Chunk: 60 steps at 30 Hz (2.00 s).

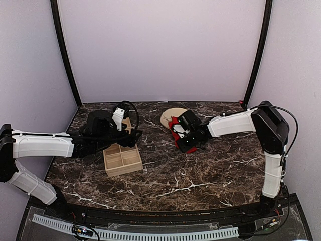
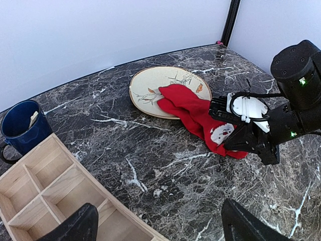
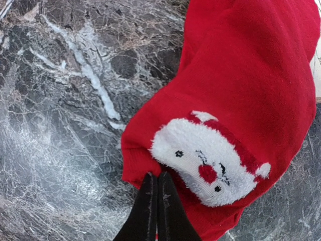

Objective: Roll the socks
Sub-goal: Pick up the sock from the sock, then place the sock at the center of the board.

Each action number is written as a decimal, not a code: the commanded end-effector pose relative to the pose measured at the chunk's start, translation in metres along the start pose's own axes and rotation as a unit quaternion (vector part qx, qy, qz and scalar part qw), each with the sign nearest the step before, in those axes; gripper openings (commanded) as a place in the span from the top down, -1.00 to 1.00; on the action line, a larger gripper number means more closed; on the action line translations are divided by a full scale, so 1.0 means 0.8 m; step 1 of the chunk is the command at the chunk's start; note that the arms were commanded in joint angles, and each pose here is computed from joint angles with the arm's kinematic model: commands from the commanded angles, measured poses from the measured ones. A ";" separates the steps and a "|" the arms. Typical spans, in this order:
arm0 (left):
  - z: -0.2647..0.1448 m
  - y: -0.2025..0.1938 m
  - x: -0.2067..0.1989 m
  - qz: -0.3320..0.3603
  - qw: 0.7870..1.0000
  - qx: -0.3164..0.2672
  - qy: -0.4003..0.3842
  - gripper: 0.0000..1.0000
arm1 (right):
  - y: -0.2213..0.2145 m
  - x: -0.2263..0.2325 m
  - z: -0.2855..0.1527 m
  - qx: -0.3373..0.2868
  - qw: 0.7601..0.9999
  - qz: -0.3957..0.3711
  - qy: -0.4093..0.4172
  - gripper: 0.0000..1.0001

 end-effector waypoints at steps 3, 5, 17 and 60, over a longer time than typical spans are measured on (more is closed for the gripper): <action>-0.005 0.003 -0.003 -0.003 1.000 -0.006 -0.006 -0.76 | 0.018 -0.012 -0.025 -0.032 0.999 0.007 -0.016 1.00; -0.004 0.002 -0.003 -0.003 1.000 -0.004 -0.006 -0.75 | 0.021 -0.014 -0.031 -0.038 0.999 0.006 -0.019 1.00; -0.001 -0.001 -0.003 -0.002 1.000 0.001 -0.003 -0.75 | 0.033 -0.023 -0.069 -0.066 0.997 0.004 -0.035 1.00; -0.001 0.001 -0.002 -0.003 1.000 0.004 0.004 -0.75 | 0.142 -0.130 -0.217 -0.226 0.969 0.028 -0.095 1.00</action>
Point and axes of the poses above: each gripper's point midway between its finger pads, its own z axis out along the fingers, its own x axis along the line the jaws close on, y = z × x, the point moved 10 cm from there along -z, back along the fingers, and after that the axes turned 13 degrees about -z, right-handed, at the moved point
